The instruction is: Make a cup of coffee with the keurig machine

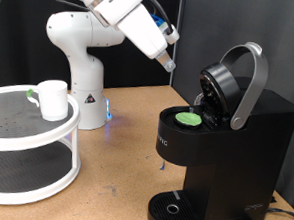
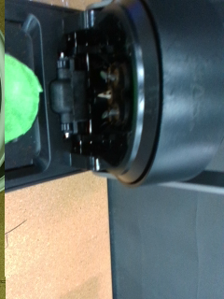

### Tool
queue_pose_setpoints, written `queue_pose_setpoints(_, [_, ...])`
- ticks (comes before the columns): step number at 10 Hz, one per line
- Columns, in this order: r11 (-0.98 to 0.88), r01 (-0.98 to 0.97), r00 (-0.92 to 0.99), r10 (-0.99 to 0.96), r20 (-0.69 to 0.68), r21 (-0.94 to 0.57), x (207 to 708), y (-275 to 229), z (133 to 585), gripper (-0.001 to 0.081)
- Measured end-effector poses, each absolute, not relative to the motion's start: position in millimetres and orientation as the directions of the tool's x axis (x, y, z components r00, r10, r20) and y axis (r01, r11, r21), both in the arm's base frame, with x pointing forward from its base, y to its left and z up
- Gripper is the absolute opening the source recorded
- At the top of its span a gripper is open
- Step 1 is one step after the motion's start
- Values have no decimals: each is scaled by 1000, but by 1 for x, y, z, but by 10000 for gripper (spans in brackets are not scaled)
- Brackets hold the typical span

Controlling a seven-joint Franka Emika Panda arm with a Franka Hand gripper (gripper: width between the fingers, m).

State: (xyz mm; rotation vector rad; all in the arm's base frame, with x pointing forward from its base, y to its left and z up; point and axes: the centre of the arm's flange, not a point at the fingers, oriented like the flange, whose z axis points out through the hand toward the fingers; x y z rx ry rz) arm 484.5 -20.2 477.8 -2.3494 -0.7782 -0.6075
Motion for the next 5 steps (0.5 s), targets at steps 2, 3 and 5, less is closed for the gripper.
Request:
queue_pose_setpoints(2, [-654, 660, 713, 390, 582, -369, 481, -19, 487, 805])
queue_pose_setpoints(3, [-655, 663, 708, 389, 589, -363, 480, -19, 492, 805])
queue_pose_setpoints(5, [-657, 669, 699, 397, 595, -346, 478, -19, 501, 805])
